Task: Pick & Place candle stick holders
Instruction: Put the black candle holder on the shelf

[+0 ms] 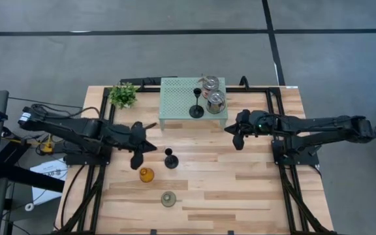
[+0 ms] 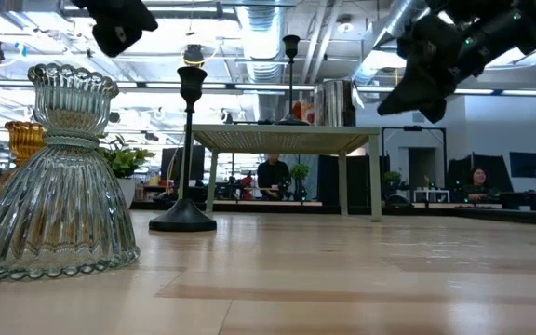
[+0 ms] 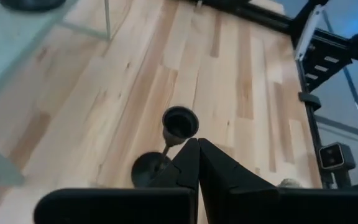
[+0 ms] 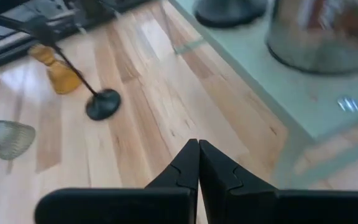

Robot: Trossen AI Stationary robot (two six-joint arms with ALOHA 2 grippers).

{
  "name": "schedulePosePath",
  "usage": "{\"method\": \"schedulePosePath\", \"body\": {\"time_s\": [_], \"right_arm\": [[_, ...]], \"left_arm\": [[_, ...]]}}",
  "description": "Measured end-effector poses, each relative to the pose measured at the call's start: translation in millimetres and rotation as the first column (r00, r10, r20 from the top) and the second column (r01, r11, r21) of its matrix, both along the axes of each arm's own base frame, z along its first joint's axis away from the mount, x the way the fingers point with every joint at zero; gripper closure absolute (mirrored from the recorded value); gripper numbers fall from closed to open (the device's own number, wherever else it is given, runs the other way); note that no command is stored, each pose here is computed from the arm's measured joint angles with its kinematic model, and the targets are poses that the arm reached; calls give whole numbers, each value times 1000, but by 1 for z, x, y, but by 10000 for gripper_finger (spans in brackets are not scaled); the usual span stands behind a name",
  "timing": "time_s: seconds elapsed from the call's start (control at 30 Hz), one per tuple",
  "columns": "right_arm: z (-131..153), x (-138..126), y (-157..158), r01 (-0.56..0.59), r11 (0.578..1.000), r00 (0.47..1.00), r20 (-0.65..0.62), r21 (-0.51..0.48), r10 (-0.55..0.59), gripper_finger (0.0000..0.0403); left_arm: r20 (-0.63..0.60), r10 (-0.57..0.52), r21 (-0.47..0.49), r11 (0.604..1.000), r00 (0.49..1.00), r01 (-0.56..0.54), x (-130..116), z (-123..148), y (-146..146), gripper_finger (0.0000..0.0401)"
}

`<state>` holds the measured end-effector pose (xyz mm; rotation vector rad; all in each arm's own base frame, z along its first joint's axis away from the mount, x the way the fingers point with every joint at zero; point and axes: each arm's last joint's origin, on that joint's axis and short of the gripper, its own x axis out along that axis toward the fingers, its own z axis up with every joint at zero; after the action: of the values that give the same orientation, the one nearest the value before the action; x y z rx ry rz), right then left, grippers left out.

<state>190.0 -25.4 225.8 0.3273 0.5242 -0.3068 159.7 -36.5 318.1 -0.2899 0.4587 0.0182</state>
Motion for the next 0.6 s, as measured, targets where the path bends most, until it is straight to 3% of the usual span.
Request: {"method": "schedulePosePath", "body": {"time_s": [0.23,0.4,0.6], "right_arm": [[-2,-1,0,18,999,1000,-15,28,-18,403],[-2,-1,0,19,999,1000,-16,30,-19,403],[-2,-1,0,19,999,1000,-16,30,-19,403]], "left_arm": [[-56,7,16,1000,998,-6,25,-13,-6,389],[-13,64,45,997,998,-63,26,-3,1,370],[31,165,-15,986,986,-165,22,9,15,335]]}}
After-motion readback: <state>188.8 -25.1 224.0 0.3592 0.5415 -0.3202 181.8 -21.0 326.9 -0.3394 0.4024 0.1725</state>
